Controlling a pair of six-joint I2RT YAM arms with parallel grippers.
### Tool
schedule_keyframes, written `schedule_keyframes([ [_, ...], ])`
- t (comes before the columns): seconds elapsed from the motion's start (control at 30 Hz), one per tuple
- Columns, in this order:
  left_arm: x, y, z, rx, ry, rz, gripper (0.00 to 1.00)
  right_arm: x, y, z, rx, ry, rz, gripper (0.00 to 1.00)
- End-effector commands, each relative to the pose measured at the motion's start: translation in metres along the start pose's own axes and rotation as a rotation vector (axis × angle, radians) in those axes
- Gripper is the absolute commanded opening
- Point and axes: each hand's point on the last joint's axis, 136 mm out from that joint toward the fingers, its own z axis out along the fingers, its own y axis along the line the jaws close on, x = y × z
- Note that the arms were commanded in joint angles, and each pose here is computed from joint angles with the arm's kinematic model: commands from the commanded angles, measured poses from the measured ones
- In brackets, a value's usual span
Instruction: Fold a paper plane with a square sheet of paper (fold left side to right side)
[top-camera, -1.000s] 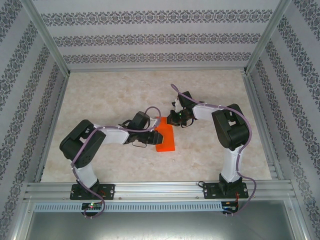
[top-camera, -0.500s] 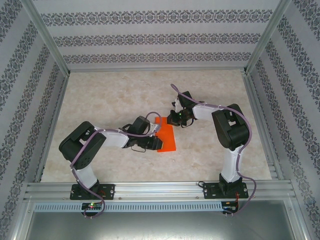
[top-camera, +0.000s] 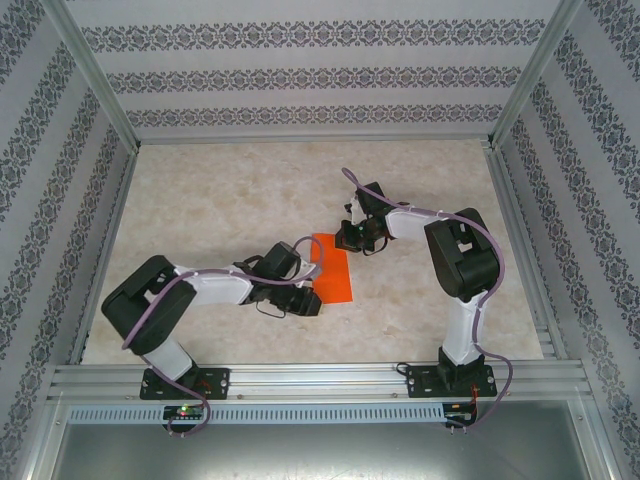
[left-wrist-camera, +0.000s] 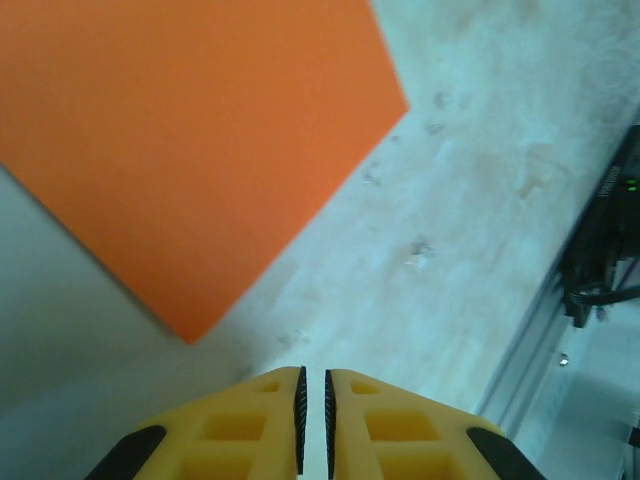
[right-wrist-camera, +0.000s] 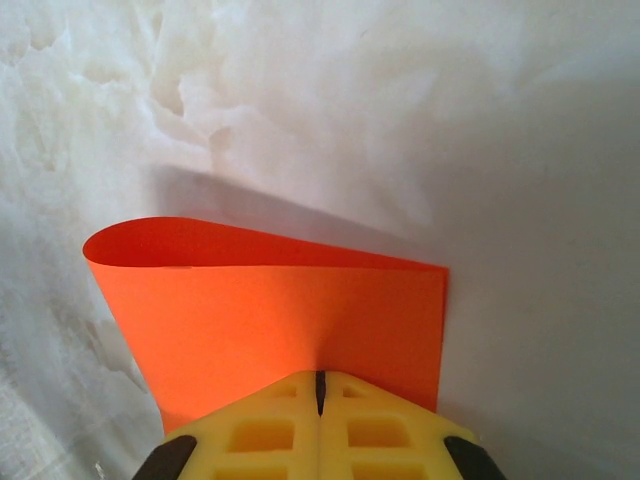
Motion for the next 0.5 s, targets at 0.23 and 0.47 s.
schedule_keyframes([
  [0.23,-0.073,0.004,-0.027,0.002,-0.179,-0.029,0.2,0.015,-0.018,0.001,0.089,0.032,0.007,0.0],
  [0.47,-0.105,0.016,-0.002,0.024,-0.187,-0.041,0.19,0.016,-0.015,0.003,0.08,0.036,0.002,0.0],
])
